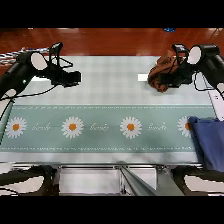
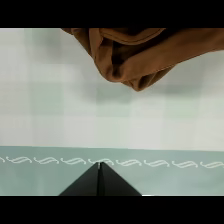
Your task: Fold the shirts.
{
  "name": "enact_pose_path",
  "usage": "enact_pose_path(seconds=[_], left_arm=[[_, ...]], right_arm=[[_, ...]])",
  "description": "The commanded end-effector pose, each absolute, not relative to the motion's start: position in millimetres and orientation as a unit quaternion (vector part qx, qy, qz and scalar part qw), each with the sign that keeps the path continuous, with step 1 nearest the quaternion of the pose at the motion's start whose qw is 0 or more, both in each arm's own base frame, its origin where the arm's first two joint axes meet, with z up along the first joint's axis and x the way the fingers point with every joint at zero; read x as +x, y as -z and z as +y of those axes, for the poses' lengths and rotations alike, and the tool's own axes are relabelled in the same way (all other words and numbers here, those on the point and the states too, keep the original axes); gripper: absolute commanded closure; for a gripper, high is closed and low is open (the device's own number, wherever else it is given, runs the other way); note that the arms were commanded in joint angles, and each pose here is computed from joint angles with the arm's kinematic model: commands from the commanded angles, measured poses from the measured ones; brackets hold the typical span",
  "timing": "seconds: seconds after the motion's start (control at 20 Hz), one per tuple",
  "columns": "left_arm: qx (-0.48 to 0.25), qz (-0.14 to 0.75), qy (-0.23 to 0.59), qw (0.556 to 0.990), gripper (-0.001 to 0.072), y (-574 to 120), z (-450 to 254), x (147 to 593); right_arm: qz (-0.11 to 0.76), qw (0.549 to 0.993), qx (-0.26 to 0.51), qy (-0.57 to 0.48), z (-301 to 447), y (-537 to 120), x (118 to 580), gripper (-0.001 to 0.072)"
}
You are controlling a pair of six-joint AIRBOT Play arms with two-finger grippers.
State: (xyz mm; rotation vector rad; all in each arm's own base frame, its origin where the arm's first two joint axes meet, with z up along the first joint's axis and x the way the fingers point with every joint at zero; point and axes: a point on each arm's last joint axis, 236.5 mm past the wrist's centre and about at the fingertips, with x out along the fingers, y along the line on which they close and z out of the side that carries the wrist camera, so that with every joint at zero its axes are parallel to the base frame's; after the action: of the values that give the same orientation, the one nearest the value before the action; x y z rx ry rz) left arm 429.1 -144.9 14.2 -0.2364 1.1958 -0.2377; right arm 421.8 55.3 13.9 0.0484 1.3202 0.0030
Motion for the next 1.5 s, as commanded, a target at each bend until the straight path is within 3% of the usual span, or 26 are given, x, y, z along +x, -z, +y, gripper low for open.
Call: enact_pose_path(seconds=[0.0, 0.05, 0.1, 0.15, 0.2, 0.25, 0.4, 0.7, 1.05, 1.1, 1.15, 1.2, 1.25, 1.35, 1.45], left_arm=[[-0.111, 0.56, 0.111, 0.813, 0.0689, -14, -145, 429], [-0.111, 0.559, 0.111, 0.814, 0.0689, -14, -145, 430], [-0.111, 0.543, 0.108, 0.825, 0.0682, -16, -143, 439], [-0.109, 0.525, 0.104, 0.838, 0.0603, -18, -140, 450], [-0.105, 0.512, 0.099, 0.847, 0.0367, -20, -136, 458], [-0.098, 0.5, 0.092, 0.856, 0.0203, -21, -129, 465], [-0.088, 0.492, 0.064, 0.864, 0.0199, -21, -100, 474], [-0.097, 0.53, 0.038, 0.842, 0.02, -10, -72, 459], [-0.091, 0.574, 0.04, 0.813, 0.02, 0, -74, 436], [-0.089, 0.588, 0.04, 0.803, 0.0199, 3, -74, 428], [-0.085, 0.611, 0.037, 0.786, 0.02, 7, -71, 415], [-0.085, 0.634, 0.028, 0.768, 0.02, 10, -62, 403], [-0.092, 0.656, 0.019, 0.749, 0.02, 12, -52, 390], [-0.108, 0.695, -0.003, 0.711, 0.02, 10, -30, 363], [-0.133, 0.69, -0.011, 0.711, 0.02, -6, -17, 355]], right_arm=[[0.573, 0.819, 0.027, -0.007, 58, -21, 444, 0.0684], [0.552, 0.833, 0.022, -0.005, 56, -25, 455, 0.068], [0.529, 0.849, 0.014, -0.001, 52, -31, 467, 0.0589], [0.504, 0.864, 0.003, 0.004, 48, -37, 480, 0.0345], [0.474, 0.88, -0.008, 0.012, 41, -45, 494, 0.0293], [0.443, 0.896, -0.013, 0.031, 31, -55, 507, 0.0293], [0.373, 0.924, 0.027, 0.076, -5, -72, 542, 0.0293], [0.448, 0.877, 0.116, 0.133, -78, 14, 569, 0.0294], [0.517, 0.834, 0.175, 0.085, -54, 92, 588, 0.0307], [0.528, 0.826, 0.179, 0.081, -51, 99, 585, 0.0326], [0.542, 0.818, 0.177, 0.067, -43, 105, 580, 0.0463], [0.557, 0.812, 0.165, 0.045, -36, 108, 573, 0.0647], [0.568, 0.805, 0.167, 0.029, -29, 107, 568, 0.0684], [0.578, 0.799, 0.168, 0.013, -24, 90, 563, 0.0684], [0.552, 0.82, 0.154, 0.001, -24, 46, 570, 0.0684]])
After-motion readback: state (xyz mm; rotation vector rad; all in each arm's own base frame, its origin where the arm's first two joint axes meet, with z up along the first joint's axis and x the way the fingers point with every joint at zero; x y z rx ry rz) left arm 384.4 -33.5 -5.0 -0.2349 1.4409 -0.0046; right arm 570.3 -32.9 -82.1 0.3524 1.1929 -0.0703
